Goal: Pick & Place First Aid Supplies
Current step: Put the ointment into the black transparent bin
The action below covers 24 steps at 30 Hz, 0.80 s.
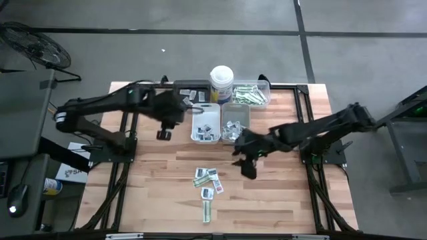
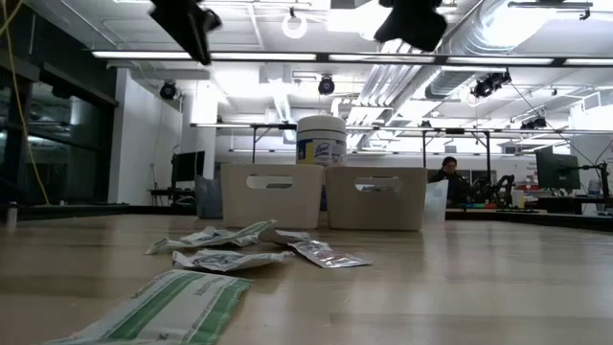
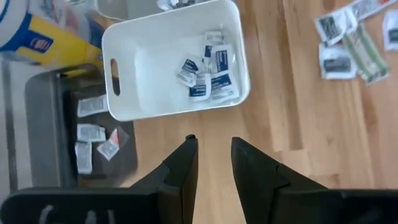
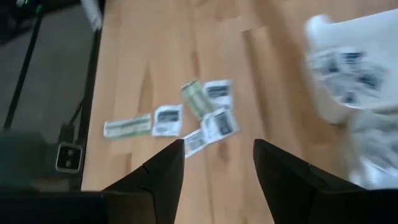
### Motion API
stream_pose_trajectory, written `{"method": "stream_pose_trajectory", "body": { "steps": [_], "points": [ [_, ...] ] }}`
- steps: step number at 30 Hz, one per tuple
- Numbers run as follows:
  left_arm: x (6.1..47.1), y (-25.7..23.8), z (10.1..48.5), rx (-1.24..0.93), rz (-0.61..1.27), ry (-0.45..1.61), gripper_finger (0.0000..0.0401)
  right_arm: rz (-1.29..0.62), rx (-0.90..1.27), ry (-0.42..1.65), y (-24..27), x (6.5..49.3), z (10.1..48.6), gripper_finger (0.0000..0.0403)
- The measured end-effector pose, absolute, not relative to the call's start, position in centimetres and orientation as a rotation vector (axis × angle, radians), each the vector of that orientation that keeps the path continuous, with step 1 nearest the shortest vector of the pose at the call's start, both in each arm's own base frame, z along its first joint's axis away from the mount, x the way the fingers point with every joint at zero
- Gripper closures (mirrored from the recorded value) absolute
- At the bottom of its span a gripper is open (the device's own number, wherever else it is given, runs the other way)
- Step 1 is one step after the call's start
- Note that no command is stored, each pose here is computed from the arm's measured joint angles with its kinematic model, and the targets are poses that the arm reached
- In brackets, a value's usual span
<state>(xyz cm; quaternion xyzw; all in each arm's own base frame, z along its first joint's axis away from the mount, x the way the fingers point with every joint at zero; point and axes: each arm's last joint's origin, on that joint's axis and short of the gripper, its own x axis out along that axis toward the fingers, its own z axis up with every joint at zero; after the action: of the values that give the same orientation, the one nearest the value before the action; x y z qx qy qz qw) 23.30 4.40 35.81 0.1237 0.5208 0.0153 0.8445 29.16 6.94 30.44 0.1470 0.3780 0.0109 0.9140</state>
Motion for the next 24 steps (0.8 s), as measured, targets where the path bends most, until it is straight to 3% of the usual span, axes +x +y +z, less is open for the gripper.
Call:
{"method": "stream_pose_trajectory", "body": {
  "steps": [14,24],
  "points": [
    [19.5,-5.1,34.0,0.103,0.207,0.984,0.0309,0.328,0.057,1.013,12.8,34.6,19.3,0.0217],
    [19.4,-8.2,30.5,-0.003,0.245,0.918,0.0309,0.378,-0.141,0.964,15.2,35.7,15.7,0.0214]
  ]
}}
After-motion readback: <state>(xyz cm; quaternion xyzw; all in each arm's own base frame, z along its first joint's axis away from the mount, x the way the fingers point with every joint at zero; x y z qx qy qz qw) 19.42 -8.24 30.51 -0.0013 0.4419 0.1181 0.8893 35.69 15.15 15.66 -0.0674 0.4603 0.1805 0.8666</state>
